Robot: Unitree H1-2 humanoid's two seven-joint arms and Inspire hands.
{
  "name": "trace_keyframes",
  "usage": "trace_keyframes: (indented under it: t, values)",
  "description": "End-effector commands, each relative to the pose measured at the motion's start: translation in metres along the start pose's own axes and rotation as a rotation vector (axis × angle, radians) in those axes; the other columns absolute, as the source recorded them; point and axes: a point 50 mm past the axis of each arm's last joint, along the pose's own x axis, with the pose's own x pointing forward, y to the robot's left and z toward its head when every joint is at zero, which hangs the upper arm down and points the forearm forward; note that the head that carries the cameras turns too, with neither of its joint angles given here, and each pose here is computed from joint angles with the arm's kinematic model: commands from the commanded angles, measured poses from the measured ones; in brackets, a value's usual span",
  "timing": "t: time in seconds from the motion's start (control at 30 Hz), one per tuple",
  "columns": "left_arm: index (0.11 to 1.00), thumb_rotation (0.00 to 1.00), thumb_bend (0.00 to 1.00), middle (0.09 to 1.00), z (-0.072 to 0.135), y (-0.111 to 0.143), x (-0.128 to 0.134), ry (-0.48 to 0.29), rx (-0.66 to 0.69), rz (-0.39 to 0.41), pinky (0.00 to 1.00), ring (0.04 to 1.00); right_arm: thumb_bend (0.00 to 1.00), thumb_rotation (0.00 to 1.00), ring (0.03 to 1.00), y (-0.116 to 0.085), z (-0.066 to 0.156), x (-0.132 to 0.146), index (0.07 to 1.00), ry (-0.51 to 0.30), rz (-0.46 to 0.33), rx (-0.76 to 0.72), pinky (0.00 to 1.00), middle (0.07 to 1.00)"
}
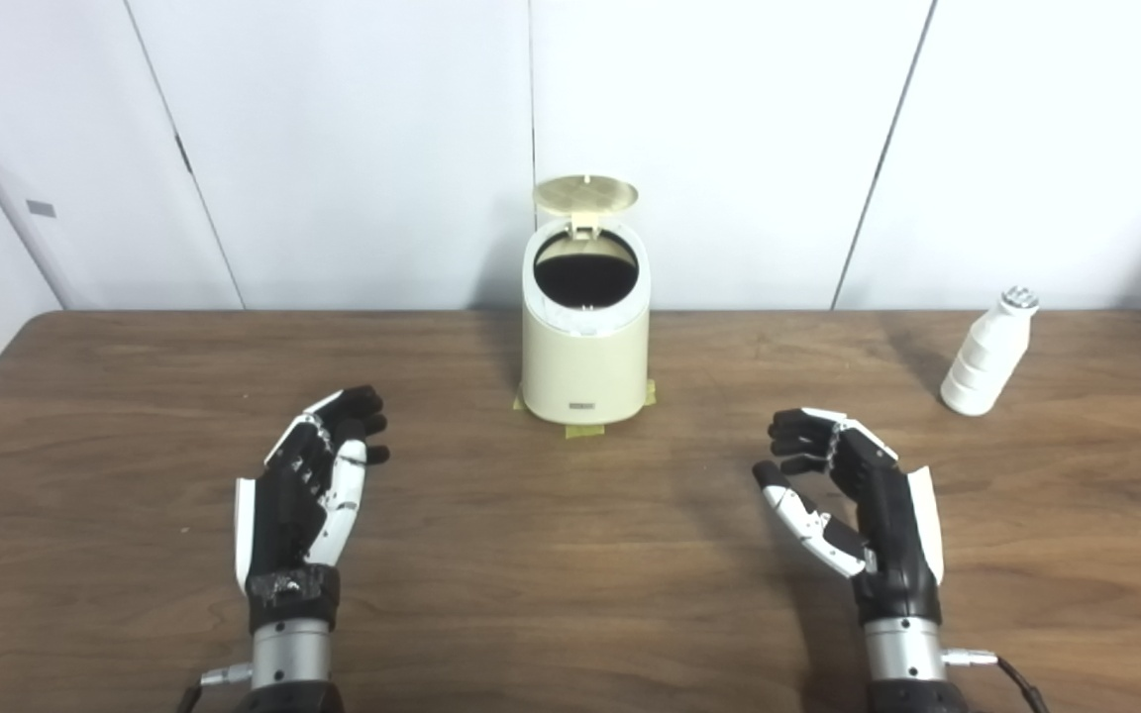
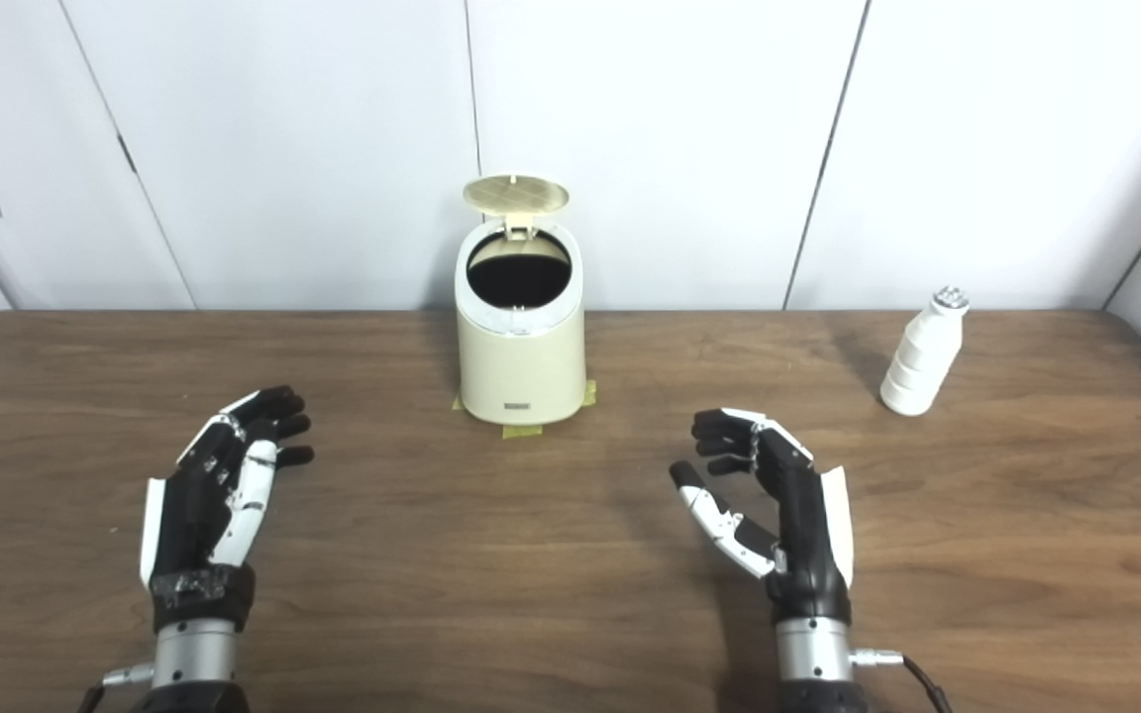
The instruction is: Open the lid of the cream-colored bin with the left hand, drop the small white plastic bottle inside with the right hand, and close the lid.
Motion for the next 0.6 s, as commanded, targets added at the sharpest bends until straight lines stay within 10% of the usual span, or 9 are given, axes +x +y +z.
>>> trace_keyframes:
  t: [0.0,0.33,0.47,0.57]
  values:
    - [0.722,0.5,0.24,0.735,0.008,0.005,0.001,-0.07,0.015,-0.022,0.64,0.731,0.25,0.24,0.607,-0.003,0.011,0.008,0.62,-0.078,-0.006,-0.004,0.53,0.62]
    - [0.709,0.58,0.22,0.731,0.009,0.014,0.003,-0.104,0.04,-0.023,0.64,0.731,0.31,0.24,0.582,-0.009,0.02,0.013,0.598,-0.148,-0.106,0.037,0.51,0.603]
    - [0.703,0.6,0.23,0.726,0.009,0.017,0.005,-0.111,0.033,-0.016,0.64,0.727,0.5,0.33,0.519,-0.015,0.023,0.017,0.541,-0.201,-0.227,0.037,0.45,0.54]
    - [0.701,0.62,0.22,0.724,0.009,0.02,0.006,-0.112,0.034,-0.013,0.64,0.723,0.5,0.17,0.447,-0.018,0.022,0.023,0.488,-0.224,-0.309,0.063,0.41,0.472]
